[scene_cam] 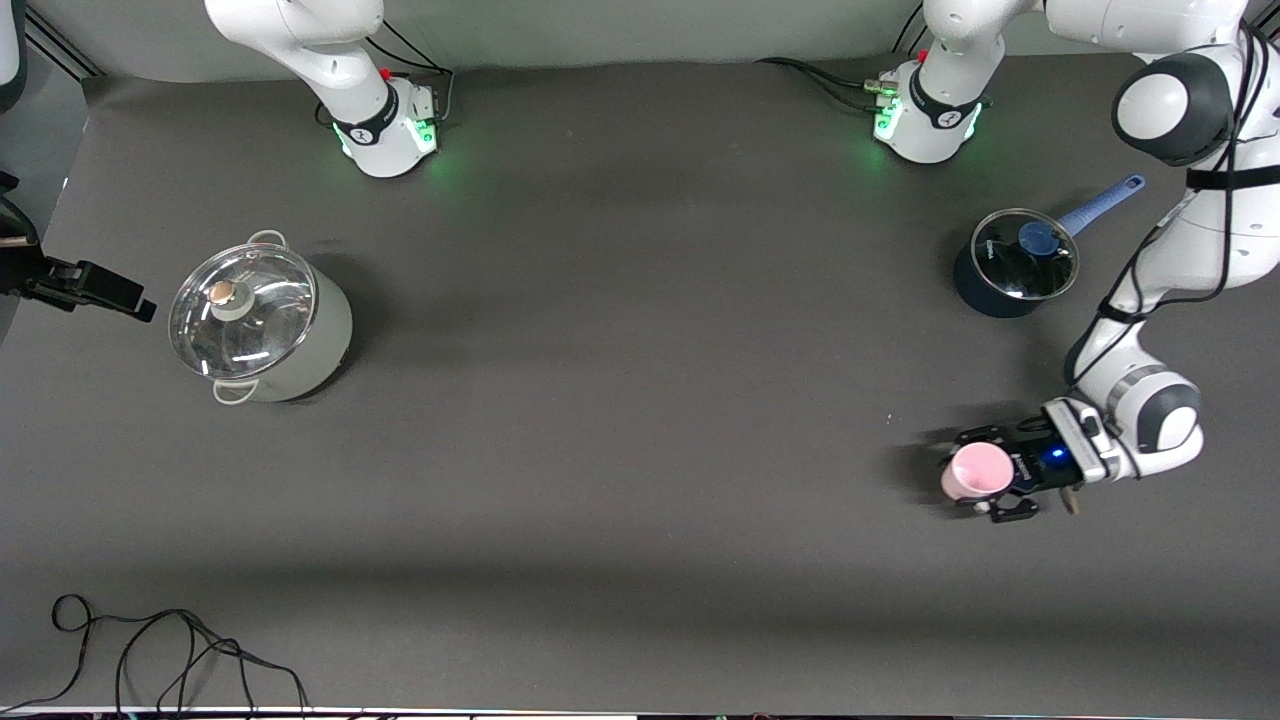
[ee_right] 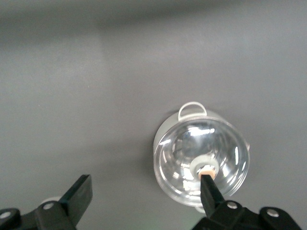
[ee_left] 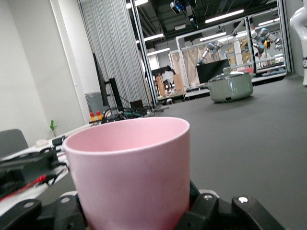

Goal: Transfer pink cup from left to right arm
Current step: 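Lift the pink cup with the left gripper while the right gripper approaches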

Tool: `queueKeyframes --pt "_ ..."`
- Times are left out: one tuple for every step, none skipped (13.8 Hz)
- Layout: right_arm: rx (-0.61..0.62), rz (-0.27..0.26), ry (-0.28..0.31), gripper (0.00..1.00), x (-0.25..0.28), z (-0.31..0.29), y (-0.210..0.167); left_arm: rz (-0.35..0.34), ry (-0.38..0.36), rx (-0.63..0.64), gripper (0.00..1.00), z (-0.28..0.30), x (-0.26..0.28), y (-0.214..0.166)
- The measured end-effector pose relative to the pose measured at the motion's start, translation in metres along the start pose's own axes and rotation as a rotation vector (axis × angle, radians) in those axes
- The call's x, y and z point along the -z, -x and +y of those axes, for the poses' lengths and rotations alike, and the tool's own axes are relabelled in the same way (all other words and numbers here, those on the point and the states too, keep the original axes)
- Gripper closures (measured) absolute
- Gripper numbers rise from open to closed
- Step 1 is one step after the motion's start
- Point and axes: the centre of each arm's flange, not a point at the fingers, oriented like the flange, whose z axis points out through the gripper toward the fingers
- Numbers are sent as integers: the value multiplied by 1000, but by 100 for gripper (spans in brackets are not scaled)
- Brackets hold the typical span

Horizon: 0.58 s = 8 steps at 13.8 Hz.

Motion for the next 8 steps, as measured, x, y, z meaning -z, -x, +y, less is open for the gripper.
queueKeyframes --pt "-64 -6 2 0 3 -7 4 12 -1 -8 34 -5 -26 -5" --pt "-129 -6 2 0 5 -16 8 17 3 -21 34 -11 -54 -11" --pt "-195 -7 3 0 7 -25 11 14 7 -38 34 -19 -83 -19" --pt "-266 -4 3 0 10 -31 13 3 13 -51 34 -26 -114 -27" --pt "-334 -1 2 0 12 -35 14 -11 18 -53 34 -31 -143 -35" --pt "-399 2 1 0 14 -37 14 -31 13 -51 34 -34 -172 -42" --pt "-459 1 2 0 15 -38 15 -46 -11 -44 34 -36 -202 -51" --pt "-503 -8 7 0 16 -38 17 -53 -44 -29 34 -35 -231 -60"
